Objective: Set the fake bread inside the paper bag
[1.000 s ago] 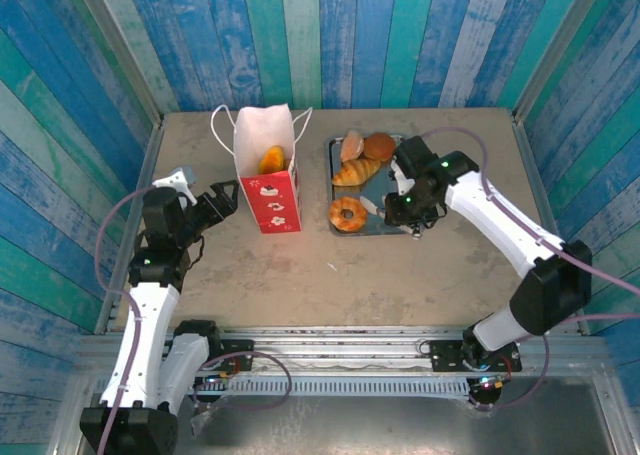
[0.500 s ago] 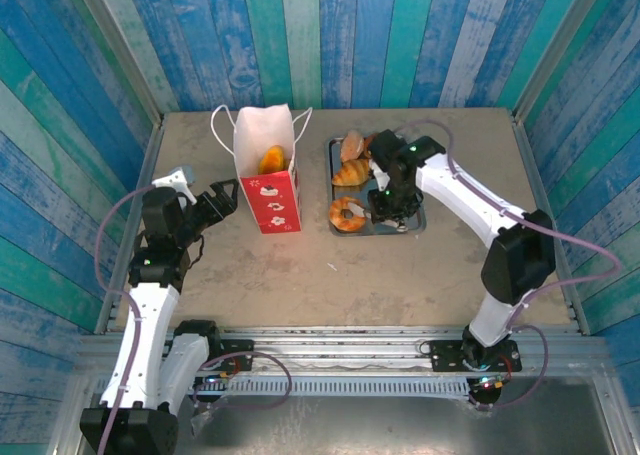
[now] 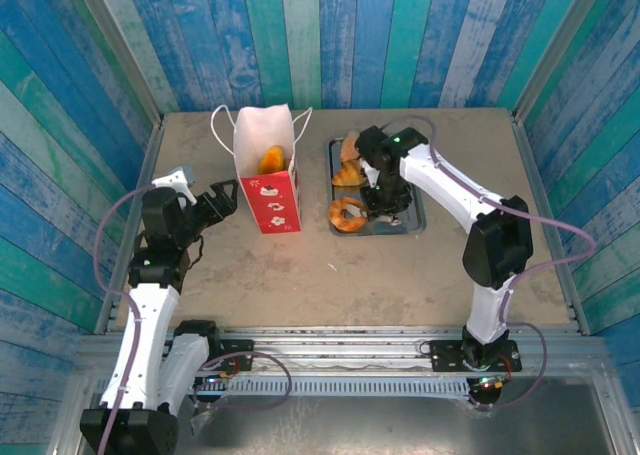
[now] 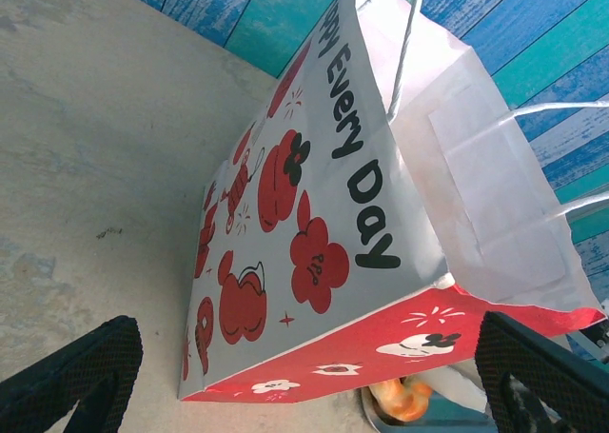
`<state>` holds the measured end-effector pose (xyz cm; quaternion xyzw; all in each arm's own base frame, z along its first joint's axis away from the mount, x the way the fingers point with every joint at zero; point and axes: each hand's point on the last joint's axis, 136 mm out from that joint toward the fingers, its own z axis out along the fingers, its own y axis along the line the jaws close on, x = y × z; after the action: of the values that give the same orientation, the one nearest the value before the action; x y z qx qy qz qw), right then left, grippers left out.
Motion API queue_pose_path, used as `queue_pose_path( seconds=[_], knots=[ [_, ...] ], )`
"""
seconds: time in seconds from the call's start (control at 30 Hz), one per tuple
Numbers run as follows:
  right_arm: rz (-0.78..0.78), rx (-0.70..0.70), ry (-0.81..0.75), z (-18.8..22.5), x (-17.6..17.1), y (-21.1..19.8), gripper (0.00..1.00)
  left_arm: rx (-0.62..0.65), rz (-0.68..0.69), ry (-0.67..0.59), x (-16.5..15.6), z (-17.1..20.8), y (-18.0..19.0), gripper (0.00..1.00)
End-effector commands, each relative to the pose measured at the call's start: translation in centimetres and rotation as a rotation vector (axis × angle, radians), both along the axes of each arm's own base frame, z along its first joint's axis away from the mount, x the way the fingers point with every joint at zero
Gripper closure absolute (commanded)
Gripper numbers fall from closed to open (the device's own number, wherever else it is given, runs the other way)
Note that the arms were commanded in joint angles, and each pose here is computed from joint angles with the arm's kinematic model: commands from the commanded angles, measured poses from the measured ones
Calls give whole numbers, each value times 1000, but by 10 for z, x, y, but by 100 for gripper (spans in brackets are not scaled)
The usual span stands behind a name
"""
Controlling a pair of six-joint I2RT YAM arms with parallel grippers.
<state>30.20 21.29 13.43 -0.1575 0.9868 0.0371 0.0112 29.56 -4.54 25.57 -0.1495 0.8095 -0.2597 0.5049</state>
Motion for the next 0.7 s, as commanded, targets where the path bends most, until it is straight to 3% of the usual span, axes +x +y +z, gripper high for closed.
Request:
queue_pose_path(
  seconds=[0.0, 0.4, 0.67],
  knots=[
    [21, -37, 25, -1, -2, -2, 50, 27, -1, -31, -1, 8, 1, 6],
    [80, -104, 62, -16, -4, 10, 52, 46, 4, -34, -1, 10, 3, 6],
    [77, -122, 22, -8, 0, 8, 60, 61, 14, -48, -3, 22, 5, 6]
  ],
)
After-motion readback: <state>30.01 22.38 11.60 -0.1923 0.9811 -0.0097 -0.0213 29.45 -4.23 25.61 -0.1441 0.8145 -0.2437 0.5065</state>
